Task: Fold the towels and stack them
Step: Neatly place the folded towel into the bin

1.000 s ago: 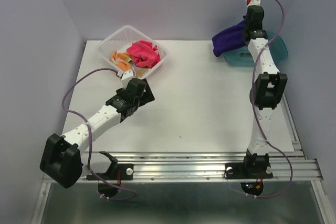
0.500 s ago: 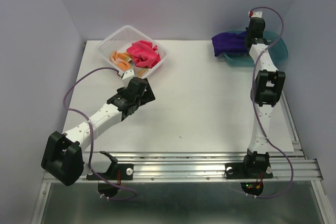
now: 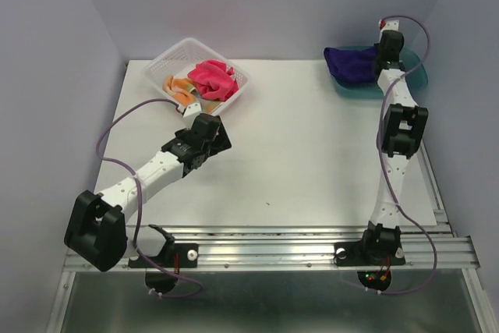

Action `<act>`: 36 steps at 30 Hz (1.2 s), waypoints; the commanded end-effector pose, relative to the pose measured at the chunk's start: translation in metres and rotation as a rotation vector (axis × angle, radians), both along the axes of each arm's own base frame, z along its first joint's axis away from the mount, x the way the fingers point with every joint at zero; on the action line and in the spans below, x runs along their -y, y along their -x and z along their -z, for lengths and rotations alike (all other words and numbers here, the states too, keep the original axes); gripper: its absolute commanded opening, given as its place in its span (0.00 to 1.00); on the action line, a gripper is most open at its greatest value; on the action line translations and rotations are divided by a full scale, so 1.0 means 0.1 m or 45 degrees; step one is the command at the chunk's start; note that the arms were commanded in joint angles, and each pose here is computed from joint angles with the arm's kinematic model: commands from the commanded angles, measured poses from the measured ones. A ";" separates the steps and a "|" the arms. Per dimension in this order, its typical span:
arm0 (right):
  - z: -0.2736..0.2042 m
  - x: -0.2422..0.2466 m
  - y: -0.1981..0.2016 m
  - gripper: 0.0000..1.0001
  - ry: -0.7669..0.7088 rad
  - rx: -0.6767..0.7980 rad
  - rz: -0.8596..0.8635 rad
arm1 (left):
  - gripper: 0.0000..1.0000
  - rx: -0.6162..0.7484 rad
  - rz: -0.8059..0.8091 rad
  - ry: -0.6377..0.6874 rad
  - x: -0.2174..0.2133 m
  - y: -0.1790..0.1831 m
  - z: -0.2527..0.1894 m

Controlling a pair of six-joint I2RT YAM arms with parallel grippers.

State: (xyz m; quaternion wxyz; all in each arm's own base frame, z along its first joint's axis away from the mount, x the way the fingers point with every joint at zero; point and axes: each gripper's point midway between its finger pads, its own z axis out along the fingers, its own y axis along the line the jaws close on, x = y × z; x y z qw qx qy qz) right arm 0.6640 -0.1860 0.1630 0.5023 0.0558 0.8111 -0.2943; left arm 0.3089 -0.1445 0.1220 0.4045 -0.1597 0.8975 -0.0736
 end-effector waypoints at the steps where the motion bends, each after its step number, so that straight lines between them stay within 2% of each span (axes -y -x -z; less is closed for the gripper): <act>1: 0.08 0.11 -0.08 0.01 0.021 0.036 -0.006 | 0.99 0.061 -0.021 -0.010 -0.01 -0.12 -0.17; 31: -0.08 0.63 0.02 0.03 0.070 0.117 0.103 | 0.99 0.051 -0.008 -0.018 0.03 -0.16 -0.15; 35: -0.15 0.65 0.04 0.13 0.051 0.129 0.091 | 0.99 0.052 -0.003 -0.014 0.04 -0.17 -0.16; 36: -0.17 0.64 0.04 0.28 0.045 0.135 0.086 | 0.99 0.056 -0.003 -0.015 0.04 -0.17 -0.17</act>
